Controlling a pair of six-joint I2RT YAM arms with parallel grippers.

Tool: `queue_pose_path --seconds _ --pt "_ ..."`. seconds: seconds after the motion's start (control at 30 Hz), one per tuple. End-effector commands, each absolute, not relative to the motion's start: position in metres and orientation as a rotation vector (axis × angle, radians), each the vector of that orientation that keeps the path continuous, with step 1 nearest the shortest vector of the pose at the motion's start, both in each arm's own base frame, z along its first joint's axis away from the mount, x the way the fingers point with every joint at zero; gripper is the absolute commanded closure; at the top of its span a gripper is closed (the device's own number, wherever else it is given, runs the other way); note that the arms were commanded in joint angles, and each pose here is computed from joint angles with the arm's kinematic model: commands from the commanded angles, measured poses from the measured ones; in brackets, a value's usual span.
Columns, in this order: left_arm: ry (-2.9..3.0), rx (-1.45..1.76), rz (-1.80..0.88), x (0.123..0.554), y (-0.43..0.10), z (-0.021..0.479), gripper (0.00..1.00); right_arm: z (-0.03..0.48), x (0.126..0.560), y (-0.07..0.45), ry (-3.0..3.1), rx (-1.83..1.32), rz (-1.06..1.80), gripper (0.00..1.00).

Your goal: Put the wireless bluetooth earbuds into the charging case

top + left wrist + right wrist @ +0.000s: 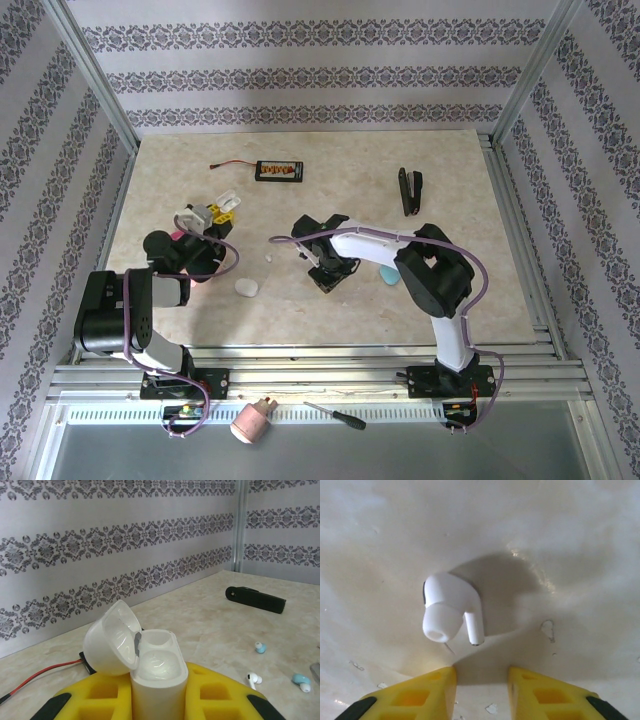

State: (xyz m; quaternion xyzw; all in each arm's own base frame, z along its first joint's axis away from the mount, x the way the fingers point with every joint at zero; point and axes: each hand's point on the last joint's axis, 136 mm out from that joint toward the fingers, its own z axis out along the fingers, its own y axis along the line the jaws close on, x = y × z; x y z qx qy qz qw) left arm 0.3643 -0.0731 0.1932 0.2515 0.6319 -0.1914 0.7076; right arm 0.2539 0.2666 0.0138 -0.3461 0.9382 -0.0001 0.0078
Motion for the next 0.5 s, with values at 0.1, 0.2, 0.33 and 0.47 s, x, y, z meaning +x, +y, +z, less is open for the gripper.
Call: queue_pose_path --seconds 0.1,0.2,0.33,0.47 --pt "1.308 0.649 -0.357 0.356 -0.080 0.209 1.00 0.050 0.257 0.278 2.854 -1.140 0.094 0.49" --pt "1.329 0.650 -0.331 0.356 -0.078 0.202 1.00 0.057 0.261 0.277 2.865 -1.213 0.002 0.43" --pt "1.338 0.613 -0.261 0.358 -0.068 0.198 1.00 0.062 0.273 0.287 2.871 -1.279 -0.115 0.41" --pt "1.363 0.536 -0.212 0.361 -0.049 0.198 1.00 0.065 0.279 0.297 2.862 -1.357 -0.217 0.42"
